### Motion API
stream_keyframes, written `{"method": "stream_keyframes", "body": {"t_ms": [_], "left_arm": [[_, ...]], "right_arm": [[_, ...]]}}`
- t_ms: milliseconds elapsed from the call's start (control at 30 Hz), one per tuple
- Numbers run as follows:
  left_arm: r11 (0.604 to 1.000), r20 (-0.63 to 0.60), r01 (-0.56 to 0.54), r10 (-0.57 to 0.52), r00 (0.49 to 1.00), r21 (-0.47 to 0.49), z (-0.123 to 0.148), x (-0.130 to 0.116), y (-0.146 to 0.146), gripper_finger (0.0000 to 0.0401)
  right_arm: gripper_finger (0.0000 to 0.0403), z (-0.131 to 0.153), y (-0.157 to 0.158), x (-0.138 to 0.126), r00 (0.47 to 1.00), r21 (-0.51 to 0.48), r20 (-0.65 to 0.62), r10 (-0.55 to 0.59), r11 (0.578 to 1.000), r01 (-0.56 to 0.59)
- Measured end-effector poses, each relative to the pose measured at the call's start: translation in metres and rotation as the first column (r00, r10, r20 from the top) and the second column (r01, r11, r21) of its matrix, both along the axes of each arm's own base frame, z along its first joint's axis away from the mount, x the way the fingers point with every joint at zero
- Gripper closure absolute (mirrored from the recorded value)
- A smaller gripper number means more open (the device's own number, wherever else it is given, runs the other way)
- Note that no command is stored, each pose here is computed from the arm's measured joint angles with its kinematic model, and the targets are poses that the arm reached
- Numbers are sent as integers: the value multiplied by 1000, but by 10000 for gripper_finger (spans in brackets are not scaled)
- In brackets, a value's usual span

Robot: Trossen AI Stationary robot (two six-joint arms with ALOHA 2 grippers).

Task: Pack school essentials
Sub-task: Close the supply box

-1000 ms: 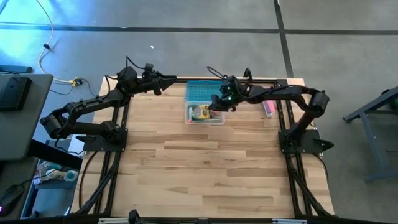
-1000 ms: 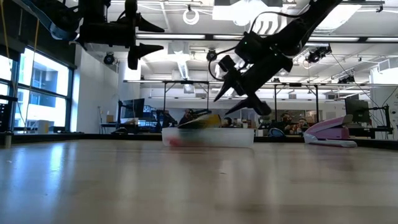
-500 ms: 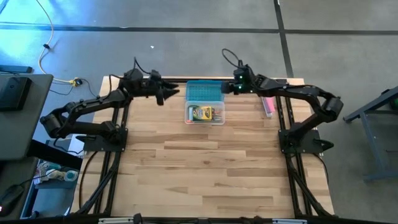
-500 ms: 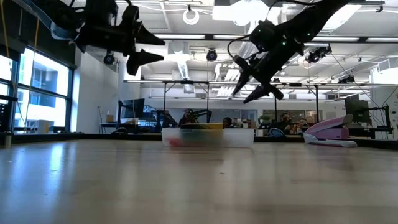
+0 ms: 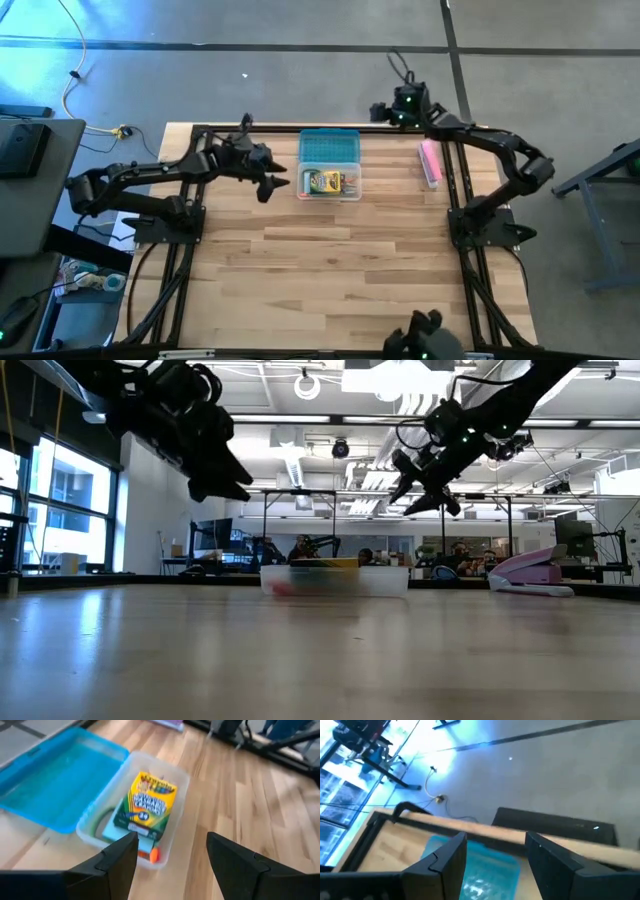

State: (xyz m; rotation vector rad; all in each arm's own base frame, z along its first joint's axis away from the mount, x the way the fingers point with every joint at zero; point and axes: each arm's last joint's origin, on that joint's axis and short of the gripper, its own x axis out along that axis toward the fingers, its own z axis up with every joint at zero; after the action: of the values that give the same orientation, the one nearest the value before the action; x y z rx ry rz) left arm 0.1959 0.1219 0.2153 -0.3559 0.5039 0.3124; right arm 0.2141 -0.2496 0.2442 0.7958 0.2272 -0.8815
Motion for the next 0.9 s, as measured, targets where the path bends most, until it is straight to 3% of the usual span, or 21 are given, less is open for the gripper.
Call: {"method": "stream_keyframes", "body": {"t_ms": [167,333,500,667,900], "left_arm": [[998,-72,-41,37,997,-51,-7,5,-13,176],[979,-133,-145,126,983,-141,-20,14,-19,176],[951,-196,-219,177,965,-219,-42,28,-21,176],[933,-222,-241,184,958,-268,-60,40,-23,176],[913,-286,-290,207,936,-287,-79,46,-24,176]], "right_arm": [[210,25,-21,-11,999,-120,-44,27,992,-32],[210,53,-42,-3,980,-192,-183,83,974,-118],[210,45,-59,11,934,-63,-284,218,967,-245],[210,19,-71,22,909,83,-213,359,934,-349],[210,-27,-81,36,884,221,-145,444,886,-408]]}}
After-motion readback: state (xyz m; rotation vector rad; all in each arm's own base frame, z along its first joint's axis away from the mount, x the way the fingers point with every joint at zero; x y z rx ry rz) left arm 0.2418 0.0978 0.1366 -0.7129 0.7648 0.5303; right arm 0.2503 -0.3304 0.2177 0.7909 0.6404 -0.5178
